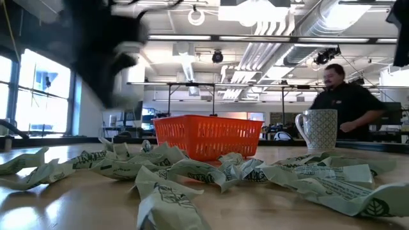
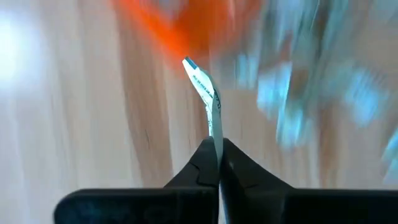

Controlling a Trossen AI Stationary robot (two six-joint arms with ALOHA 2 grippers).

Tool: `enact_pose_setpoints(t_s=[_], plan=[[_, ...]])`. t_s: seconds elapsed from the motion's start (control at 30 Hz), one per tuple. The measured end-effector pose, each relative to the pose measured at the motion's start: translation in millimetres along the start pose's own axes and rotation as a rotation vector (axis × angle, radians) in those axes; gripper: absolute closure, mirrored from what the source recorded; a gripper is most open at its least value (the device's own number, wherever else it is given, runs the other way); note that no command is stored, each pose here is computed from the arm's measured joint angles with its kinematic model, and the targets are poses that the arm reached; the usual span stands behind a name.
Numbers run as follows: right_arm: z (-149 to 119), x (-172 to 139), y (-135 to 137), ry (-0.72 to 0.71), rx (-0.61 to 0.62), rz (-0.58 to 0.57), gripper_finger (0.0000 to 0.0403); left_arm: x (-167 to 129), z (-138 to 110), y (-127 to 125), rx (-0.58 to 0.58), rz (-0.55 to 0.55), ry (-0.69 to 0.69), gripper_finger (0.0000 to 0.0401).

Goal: Pick and place Stevia / Truvia into bins
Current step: Put the stevia packet into the orange bin

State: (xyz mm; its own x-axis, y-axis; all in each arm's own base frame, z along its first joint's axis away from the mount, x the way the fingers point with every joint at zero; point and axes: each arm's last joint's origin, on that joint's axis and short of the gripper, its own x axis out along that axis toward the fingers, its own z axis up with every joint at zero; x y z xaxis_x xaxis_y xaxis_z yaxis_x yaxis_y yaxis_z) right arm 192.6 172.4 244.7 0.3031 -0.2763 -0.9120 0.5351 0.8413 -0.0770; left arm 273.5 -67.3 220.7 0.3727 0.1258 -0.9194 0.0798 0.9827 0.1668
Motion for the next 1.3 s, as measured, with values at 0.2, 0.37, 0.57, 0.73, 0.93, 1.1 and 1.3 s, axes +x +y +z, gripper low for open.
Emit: enact_pose_setpoints(t_s=[0.2,0.37,0.57,0.73,0.93,1.1,1.3], plan=[[1,0,-2,-0.037,-0.011,-0.031,0.0105,10,48,40,-0.159,-0.150,-0.327,0.0362],[6,7,-5,-0.039,-0.013,-0.043,0.0105,46,46,58,-0.344,-0.162,-0.224,0.0266],[3,34,0,0.006,-0.017,0.049,0.0105,44,51,61,-0.489,-0.211,-0.204,0.0162],[12,52,9,-0.007,-0.087,0.220,0.0105,6,47,49,-0.486,-0.220,-0.088,0.0137],[24,68,23,-0.048,-0.336,0.433,0.0105,-27,19,11,-0.392,-0.120,-0.020,0.0170],[23,92,36,-0.031,-0.389,0.437,0.0105,-31,-3,-15,-0.428,-0.061,-0.037,0.0203],[30,120,34,0.003,-0.220,0.319,0.0105,-28,-20,-38,-0.433,-0.060,0.004,0.0225]])
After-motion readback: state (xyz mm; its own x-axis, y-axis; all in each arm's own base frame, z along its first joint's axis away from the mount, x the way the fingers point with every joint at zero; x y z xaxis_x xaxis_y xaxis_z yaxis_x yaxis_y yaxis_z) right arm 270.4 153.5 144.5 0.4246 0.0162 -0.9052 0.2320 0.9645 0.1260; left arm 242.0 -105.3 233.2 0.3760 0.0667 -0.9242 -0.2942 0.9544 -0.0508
